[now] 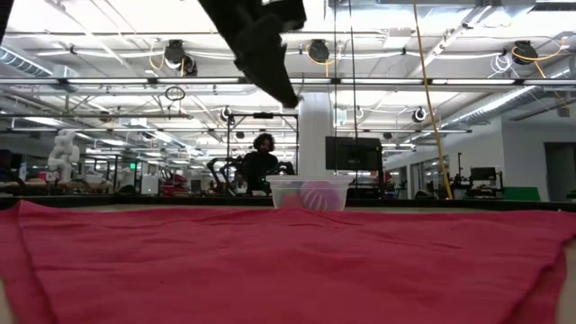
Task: Pick and placing Produce into tupperware
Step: Put the left red strawberry into the transparent bin
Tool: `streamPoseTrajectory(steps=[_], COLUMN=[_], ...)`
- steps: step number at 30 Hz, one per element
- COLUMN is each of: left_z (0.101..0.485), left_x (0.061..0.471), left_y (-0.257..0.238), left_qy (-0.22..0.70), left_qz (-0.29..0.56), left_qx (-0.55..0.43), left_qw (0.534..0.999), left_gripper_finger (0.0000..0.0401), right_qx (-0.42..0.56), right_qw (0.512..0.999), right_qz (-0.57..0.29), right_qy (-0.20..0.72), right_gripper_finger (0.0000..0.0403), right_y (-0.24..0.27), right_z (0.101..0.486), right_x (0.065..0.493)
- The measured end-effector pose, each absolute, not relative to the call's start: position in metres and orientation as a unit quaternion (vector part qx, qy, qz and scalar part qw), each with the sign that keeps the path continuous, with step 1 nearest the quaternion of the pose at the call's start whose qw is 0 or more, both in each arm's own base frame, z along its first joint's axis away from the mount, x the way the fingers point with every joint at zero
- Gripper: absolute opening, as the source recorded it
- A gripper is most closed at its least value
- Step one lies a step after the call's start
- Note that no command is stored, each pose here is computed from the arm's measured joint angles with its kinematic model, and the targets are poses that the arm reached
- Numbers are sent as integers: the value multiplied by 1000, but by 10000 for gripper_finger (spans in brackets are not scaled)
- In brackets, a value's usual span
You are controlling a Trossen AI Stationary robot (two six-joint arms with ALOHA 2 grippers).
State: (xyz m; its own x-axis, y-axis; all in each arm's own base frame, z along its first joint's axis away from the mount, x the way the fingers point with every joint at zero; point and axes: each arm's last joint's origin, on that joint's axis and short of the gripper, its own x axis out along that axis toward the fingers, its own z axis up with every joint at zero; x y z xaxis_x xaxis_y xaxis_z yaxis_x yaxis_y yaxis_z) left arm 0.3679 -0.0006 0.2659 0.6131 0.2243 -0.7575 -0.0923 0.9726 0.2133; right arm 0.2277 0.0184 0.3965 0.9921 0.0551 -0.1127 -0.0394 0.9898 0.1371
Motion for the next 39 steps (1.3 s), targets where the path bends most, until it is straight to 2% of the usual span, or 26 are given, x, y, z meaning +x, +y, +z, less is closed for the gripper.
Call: streamPoseTrajectory(steps=[10,18,29,39], left_z=[221,192,194,194], left_x=[411,435,434,433], left_y=[29,49,63,62], left_qy=[486,532,528,532], left_qz=[75,65,98,95], left_qx=[92,78,44,48], left_qw=[866,841,842,840], left_gripper_finger=[125,125,125,126], right_qx=[26,-1,-17,-19], right_qw=[999,994,993,993], right_qz=[-42,-104,-120,-120], right_qy=[-11,-17,-6,7], right_gripper_finger=[157,157,157,157], right_y=[-11,-23,-28,-29], right_z=[420,423,421,416], right_x=[192,184,187,196])
